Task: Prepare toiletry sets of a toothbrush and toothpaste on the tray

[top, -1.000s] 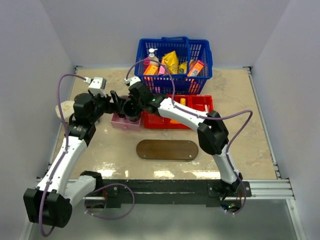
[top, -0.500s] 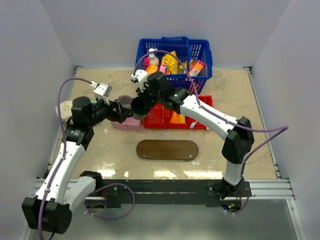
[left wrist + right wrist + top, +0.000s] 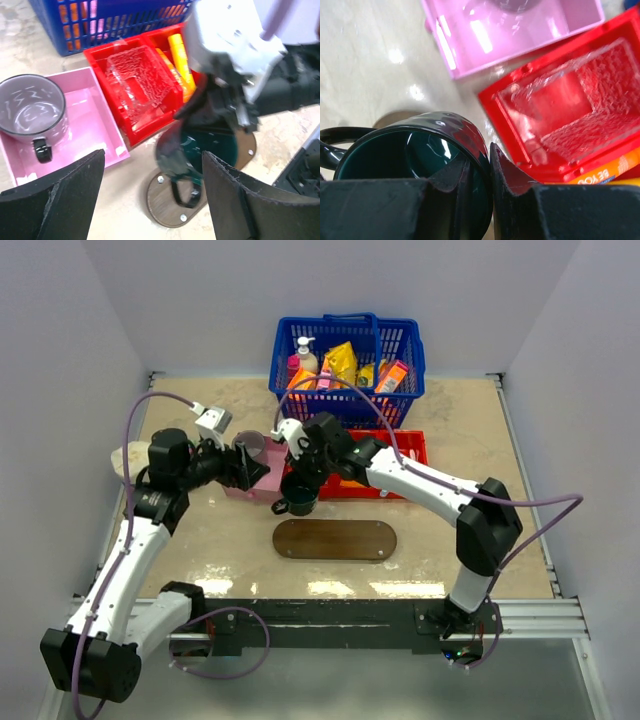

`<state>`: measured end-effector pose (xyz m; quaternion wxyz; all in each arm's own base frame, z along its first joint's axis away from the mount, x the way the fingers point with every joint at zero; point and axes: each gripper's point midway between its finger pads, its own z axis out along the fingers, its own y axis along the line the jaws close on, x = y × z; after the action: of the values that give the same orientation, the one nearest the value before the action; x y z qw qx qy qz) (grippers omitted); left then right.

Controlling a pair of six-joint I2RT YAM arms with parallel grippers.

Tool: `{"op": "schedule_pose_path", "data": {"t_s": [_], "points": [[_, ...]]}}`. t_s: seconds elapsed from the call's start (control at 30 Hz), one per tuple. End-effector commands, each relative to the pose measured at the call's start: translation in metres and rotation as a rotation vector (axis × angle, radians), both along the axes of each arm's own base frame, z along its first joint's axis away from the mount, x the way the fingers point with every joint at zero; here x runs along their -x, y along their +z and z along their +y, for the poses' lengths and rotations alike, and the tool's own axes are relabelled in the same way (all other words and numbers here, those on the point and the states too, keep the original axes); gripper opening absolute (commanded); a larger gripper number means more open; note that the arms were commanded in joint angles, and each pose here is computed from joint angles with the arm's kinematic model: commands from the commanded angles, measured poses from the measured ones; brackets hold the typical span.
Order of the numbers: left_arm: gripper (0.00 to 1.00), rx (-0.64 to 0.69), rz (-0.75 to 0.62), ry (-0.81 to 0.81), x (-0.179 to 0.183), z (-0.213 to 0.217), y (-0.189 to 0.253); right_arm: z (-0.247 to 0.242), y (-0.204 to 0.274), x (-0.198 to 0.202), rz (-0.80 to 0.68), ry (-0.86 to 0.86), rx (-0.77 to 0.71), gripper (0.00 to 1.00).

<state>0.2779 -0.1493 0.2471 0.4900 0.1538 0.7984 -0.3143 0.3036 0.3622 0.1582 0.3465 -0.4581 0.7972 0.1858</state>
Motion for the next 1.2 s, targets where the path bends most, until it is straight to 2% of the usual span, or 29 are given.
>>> {"op": "schedule_pose_path", "data": {"t_s": [0.0, 0.3, 0.57, 0.8, 1.17], "points": [[0.82, -0.037, -0.026, 0.075, -0.009, 0.011, -0.010, 0.010, 0.050, 0.017, -0.079, 0.096, -0.139, 0.00], [0.84, -0.110, -0.119, 0.229, -0.034, 0.037, -0.018, 0.007, 0.033, 0.037, -0.111, 0.202, -0.105, 0.00], [0.84, -0.164, -0.085, 0.265, -0.036, 0.047, -0.037, 0.021, 0.017, 0.052, -0.132, 0.269, -0.100, 0.00], [0.85, -0.179, -0.064, 0.289, -0.037, 0.052, -0.043, 0.037, -0.002, 0.066, -0.128, 0.334, -0.036, 0.00], [0.85, -0.188, -0.056, 0.310, -0.036, 0.056, -0.045, 0.048, -0.024, 0.067, -0.117, 0.371, 0.033, 0.00]]}}
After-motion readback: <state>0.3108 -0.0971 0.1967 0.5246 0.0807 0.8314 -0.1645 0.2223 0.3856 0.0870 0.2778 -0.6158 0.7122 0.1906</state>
